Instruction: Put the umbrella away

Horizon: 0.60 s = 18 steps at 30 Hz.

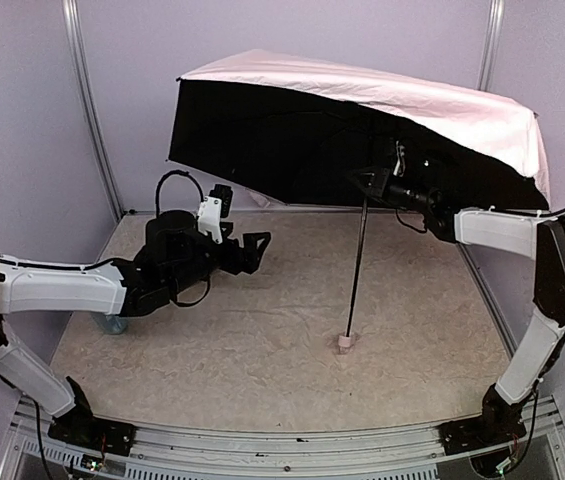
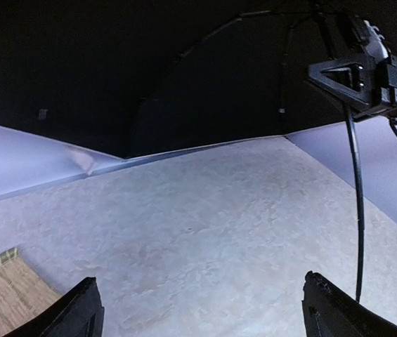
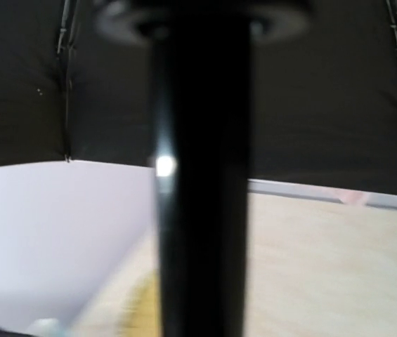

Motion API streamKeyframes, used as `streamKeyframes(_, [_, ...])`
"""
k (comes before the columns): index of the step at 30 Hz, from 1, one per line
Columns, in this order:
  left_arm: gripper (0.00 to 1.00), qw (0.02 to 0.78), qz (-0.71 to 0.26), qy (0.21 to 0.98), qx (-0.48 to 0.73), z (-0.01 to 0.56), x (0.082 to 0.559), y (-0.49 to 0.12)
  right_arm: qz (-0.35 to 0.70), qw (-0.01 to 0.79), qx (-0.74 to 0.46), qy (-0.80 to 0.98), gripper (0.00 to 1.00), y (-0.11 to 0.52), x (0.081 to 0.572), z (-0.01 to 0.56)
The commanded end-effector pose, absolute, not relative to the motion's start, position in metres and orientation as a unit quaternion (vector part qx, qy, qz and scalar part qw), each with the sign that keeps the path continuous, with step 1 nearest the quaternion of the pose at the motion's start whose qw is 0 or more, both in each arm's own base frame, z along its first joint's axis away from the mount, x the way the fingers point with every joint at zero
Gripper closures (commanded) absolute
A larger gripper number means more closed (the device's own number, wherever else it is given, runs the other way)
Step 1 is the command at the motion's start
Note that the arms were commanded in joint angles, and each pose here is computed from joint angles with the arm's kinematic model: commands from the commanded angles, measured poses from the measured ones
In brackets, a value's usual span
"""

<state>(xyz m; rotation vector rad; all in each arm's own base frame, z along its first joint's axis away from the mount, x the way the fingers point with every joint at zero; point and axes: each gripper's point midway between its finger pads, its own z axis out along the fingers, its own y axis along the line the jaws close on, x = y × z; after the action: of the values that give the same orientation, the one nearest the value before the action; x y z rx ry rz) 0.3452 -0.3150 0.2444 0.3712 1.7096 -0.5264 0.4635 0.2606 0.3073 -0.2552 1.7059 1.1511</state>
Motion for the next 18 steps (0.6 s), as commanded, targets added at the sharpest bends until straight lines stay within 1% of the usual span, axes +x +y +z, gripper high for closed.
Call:
streamKeyframes(1, [0.06, 0.596, -0.282, 0.708, 0.254, 0.264, 0.324, -0.359, 0.597, 0.530, -0.237, 0.553, 1.00, 0.295, 0.403, 0.416])
streamKeyframes(5, [0.06, 0.570, -0.346, 0.676, 0.313, 0.276, 0.302, -0.390, 0.641, 0.515, -0.290, 0.490, 1.00, 0.319, 0.364, 0.450])
streamKeyframes(11, [0.05, 0.525, -0.441, 0.620, 0.382, 0.298, 0.269, -0.424, 0.684, 0.481, -0.353, 0.420, 1.00, 0.349, 0.315, 0.477])
streamKeyframes(15, [0.05, 0.520, -0.469, 0.594, 0.396, 0.308, 0.258, -0.434, 0.690, 0.470, -0.392, 0.387, 1.00, 0.363, 0.291, 0.485])
streamKeyframes(18, [0.07, 0.521, -0.475, 0.588, 0.395, 0.309, 0.256, -0.439, 0.697, 0.461, -0.413, 0.363, 1.00, 0.370, 0.276, 0.488])
